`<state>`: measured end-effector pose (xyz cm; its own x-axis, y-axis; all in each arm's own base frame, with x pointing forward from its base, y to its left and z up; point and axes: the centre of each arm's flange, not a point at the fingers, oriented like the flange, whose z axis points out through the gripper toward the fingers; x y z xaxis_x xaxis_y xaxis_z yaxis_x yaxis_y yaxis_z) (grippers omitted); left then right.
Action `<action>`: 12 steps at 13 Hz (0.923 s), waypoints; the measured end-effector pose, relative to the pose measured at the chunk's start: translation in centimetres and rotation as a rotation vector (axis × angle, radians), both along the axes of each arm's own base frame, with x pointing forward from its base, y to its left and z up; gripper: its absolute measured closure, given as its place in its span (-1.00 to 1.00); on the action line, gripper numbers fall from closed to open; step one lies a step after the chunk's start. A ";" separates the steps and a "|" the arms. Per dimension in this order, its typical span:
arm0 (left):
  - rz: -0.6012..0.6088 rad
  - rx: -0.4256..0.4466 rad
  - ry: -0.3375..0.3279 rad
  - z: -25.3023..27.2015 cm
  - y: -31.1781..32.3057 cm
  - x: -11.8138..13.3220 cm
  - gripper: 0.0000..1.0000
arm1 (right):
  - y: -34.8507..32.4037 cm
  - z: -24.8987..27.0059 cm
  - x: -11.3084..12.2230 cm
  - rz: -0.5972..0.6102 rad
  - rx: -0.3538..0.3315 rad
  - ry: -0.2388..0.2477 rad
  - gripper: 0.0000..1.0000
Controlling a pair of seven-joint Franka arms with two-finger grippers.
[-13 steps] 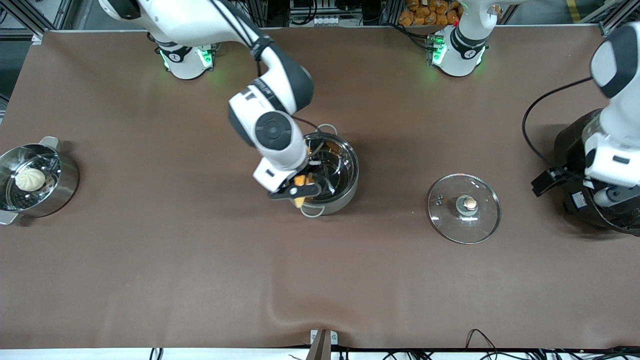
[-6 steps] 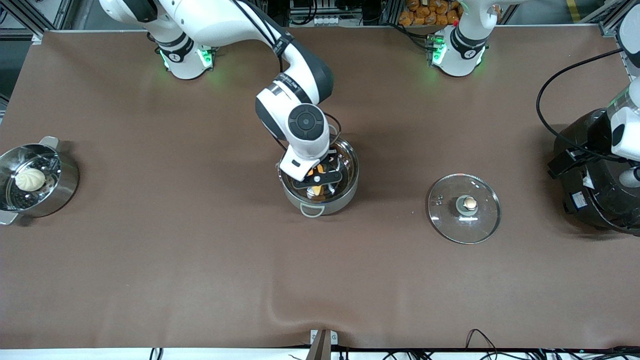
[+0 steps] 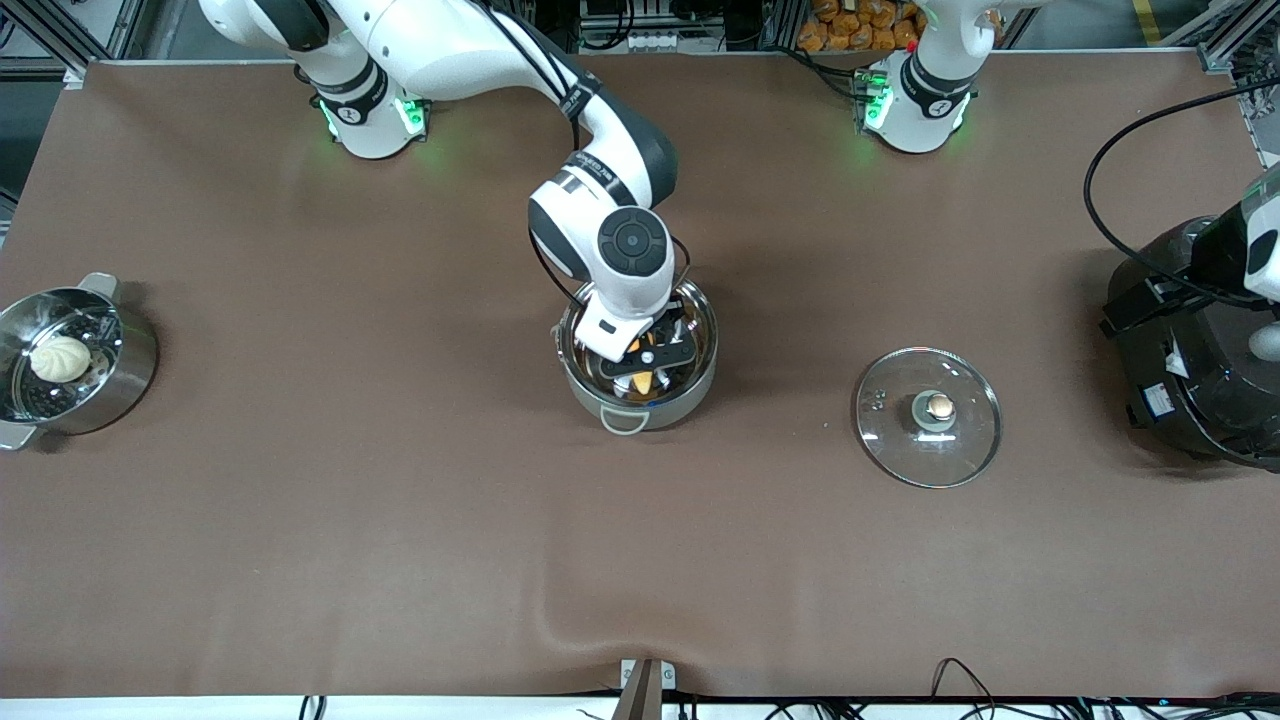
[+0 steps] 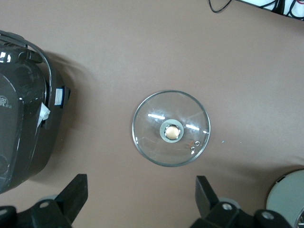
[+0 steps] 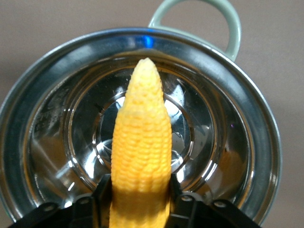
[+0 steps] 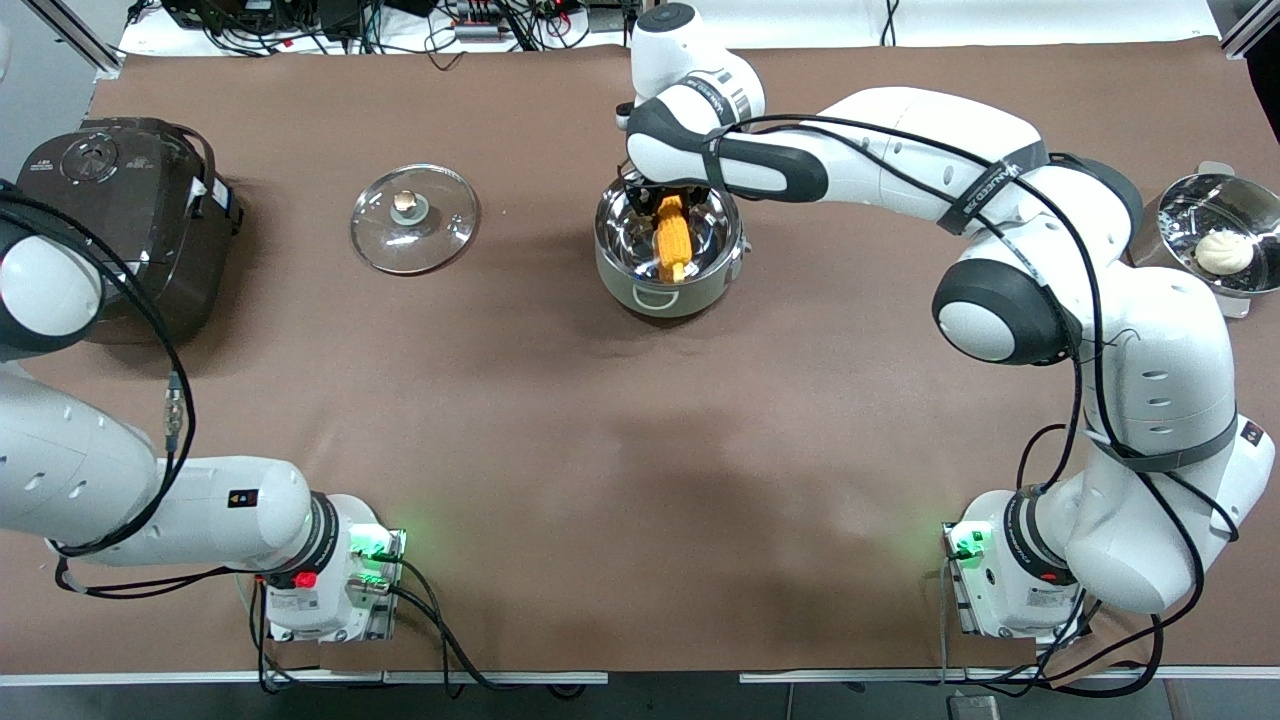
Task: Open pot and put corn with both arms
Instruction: 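Lower the corn into the pot and open the right gripper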
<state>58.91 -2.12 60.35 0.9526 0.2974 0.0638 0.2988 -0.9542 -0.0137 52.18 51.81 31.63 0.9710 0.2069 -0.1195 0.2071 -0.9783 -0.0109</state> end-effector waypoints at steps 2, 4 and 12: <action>-0.005 0.000 0.013 0.5 -0.3 -0.5 -1.00 | -0.6 1.7 1.2 -0.018 0.013 -0.026 -0.72; -0.007 0.002 0.037 0.8 -0.5 -1.1 -1.00 | -3.3 4.2 3.1 -0.056 0.004 -0.021 -1.00; -0.058 0.002 0.042 -0.1 -3.2 -1.5 -1.00 | -19.9 12.4 11.0 -0.029 0.018 0.014 -1.00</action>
<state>57.36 -5.35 60.24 0.9701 0.2416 0.0242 0.2422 -0.9698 -0.0270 63.18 31.95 44.01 0.9750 0.1808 -0.1293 0.1783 -0.9835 -0.0312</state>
